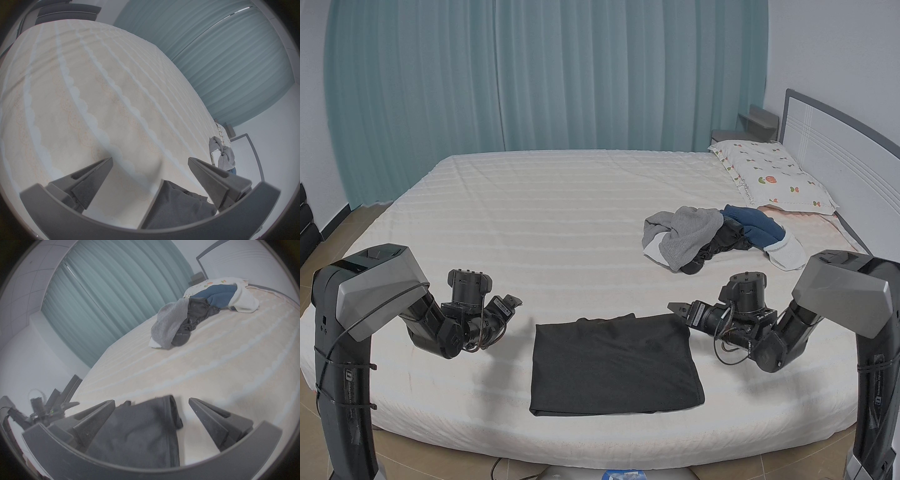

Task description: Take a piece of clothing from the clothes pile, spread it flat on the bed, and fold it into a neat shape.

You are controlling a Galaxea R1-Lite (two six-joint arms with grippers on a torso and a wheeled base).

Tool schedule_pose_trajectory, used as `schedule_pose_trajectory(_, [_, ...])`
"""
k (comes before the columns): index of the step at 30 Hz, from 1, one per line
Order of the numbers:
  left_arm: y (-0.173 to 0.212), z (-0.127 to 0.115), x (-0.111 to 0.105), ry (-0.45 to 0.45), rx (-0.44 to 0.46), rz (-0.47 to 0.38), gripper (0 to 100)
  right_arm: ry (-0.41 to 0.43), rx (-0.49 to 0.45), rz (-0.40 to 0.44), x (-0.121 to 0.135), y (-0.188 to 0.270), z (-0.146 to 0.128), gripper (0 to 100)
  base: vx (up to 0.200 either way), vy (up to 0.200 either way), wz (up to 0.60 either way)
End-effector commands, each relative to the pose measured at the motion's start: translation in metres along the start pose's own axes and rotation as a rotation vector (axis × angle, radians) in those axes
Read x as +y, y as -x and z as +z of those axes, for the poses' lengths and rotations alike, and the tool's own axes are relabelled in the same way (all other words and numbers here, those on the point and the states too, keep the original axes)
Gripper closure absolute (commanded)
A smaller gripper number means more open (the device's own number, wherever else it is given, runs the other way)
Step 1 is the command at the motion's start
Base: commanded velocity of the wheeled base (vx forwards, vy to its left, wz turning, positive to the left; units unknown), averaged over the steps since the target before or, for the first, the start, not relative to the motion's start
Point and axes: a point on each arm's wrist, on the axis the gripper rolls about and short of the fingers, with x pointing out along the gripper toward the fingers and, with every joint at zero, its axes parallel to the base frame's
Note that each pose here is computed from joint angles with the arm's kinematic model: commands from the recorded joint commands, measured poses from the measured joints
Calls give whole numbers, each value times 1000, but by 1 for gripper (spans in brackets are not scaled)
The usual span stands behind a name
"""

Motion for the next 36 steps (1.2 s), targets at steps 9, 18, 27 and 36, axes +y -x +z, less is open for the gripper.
schedule_pose_trajectory(9, [-2,-1,1,-2,-5,4,0,-4,-16,-88,-19,-56,-17,0,0,0,0])
schedule_pose_trajectory(18, [-1,-2,0,-5,-4,3,0,-11,-36,-80,-17,-61,-16,100,0,0,0])
schedule_pose_trajectory(27, [-2,-2,0,-6,-5,4,0,-26,-87,-102,-21,-67,-7,100,0,0,0])
schedule_pose_trajectory(36, [-2,-2,0,-9,-5,4,0,-34,-92,-112,-26,-67,-5,100,0,0,0])
